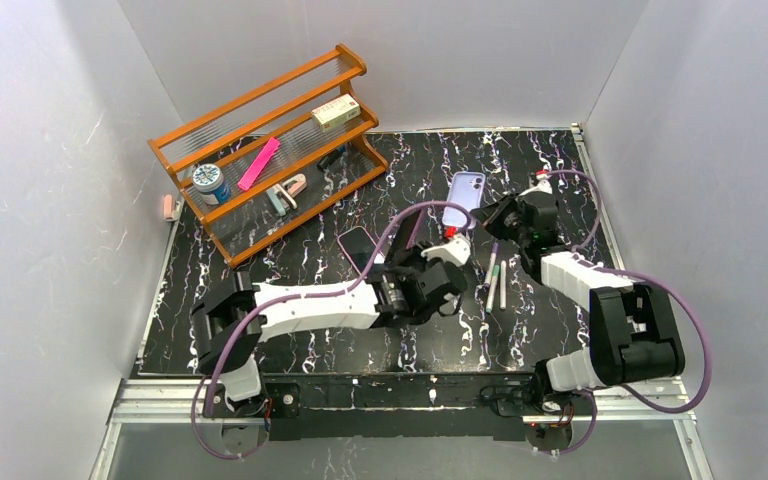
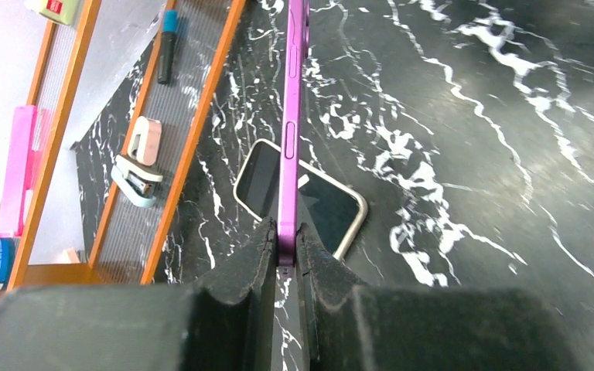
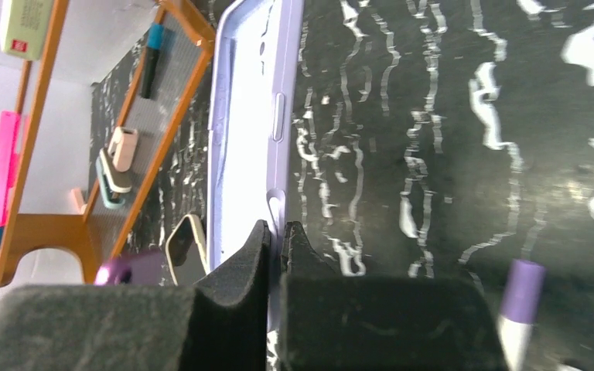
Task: Take the phone out of the phone case
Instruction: Place the phone at the center of the board.
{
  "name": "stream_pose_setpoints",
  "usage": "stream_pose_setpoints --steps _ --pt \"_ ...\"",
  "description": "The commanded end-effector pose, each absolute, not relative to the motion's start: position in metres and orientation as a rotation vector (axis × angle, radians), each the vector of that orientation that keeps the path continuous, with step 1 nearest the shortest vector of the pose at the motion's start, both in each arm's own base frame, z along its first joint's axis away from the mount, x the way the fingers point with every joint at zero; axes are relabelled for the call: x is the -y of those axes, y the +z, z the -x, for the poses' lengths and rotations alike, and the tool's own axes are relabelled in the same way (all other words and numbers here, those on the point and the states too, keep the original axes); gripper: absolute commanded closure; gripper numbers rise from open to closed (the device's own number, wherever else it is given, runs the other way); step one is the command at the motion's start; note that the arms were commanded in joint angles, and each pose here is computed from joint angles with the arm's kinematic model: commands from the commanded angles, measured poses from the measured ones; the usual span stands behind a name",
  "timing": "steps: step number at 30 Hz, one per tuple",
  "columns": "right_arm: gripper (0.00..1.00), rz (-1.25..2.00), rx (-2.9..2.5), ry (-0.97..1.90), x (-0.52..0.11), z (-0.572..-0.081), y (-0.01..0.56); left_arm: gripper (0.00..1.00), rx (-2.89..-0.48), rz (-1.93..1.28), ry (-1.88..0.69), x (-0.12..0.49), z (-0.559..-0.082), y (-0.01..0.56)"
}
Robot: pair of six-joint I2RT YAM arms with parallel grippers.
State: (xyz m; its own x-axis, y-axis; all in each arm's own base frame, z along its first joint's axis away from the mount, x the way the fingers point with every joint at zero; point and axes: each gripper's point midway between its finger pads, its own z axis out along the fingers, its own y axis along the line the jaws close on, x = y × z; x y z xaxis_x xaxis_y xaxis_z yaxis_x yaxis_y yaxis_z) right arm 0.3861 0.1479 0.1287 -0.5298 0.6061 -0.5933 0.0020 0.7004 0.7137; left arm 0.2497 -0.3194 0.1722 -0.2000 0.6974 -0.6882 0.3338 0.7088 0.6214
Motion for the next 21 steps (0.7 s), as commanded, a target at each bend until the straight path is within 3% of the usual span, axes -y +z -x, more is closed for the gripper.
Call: stream_pose_setpoints --steps 1,16,21 --pt "0.99 -0.375 -1.967 0.815 -0.126 -0.379 0.141 1.00 -1.825 -0.718 0.478 0.315 -0.290 0.178" --pt "0.99 -0.218 -2.027 0.756 -0.116 -0.348 0.135 1.00 -1.854 -0.788 0.667 0.358 -0.358 0.110" --pt "0.99 -0.213 -2.045 0.738 -0.114 -0.348 0.130 0.89 -1.871 -0.816 0.687 0.364 -0.368 0.091"
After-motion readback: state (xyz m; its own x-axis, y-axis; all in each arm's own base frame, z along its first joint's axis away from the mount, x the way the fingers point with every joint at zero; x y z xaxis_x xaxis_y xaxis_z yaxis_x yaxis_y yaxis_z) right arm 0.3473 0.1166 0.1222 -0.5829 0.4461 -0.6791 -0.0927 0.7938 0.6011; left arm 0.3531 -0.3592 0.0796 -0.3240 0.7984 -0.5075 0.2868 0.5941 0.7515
